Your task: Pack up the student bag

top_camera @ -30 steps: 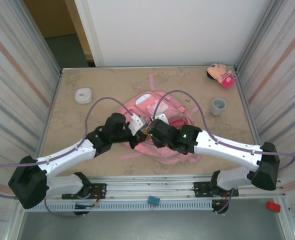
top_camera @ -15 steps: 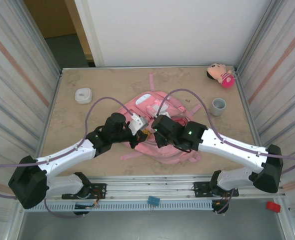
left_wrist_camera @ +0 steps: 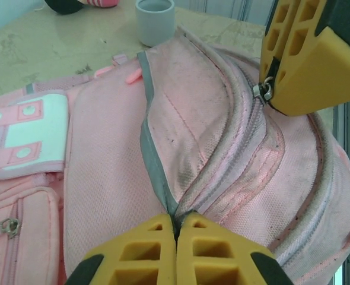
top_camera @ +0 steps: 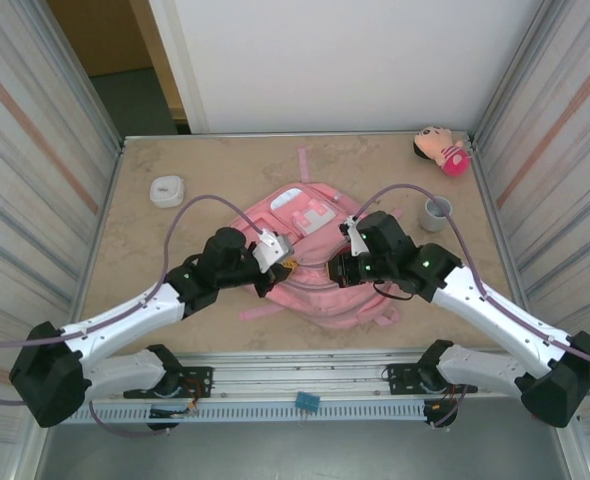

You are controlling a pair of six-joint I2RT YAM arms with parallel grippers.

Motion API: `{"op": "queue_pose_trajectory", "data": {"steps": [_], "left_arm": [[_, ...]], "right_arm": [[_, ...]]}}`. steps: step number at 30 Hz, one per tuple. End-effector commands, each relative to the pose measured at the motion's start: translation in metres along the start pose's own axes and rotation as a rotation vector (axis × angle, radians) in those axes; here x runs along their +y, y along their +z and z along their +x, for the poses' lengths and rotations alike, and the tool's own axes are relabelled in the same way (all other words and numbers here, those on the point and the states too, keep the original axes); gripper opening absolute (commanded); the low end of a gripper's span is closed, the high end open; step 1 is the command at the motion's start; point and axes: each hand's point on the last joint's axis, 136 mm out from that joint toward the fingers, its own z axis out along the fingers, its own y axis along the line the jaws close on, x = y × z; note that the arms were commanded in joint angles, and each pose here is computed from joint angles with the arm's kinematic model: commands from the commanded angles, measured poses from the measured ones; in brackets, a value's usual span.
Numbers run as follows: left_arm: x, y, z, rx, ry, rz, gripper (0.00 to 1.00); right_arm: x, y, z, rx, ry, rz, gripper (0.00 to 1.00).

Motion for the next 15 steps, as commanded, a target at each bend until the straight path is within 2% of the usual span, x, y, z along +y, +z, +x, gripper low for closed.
{"op": "queue_pose_trajectory", "data": {"steps": [1,5,8,10,12,15], "left_arm": [[0.031,-0.014,0.035,0.119,-0.028,-0.162,0.10],[-0.008,-0.010,0.011,0.035,0.082,0.039,0.44],[-0.034,-0.004,-0.004,0.004,0.216,0.100,0.56],[-0.037,0.003,-0.009,0.007,0.255,0.092,0.59],[-0.035,0.011,-0.007,0.038,0.260,0.088,0.58],[-0.027,0.026,0.004,0.118,0.266,0.073,0.46]], "right_arm": [[-0.003,-0.004,0.015,0.055,0.024,-0.036,0.00],[0.012,0.001,0.011,0.055,0.023,-0.111,0.00],[0.019,0.004,0.010,0.059,0.019,-0.144,0.00],[0.023,0.006,0.010,0.068,0.016,-0.164,0.00],[0.030,0.006,0.012,0.081,0.007,-0.194,0.00],[0.038,0.005,0.015,0.095,-0.008,-0.242,0.00]]}}
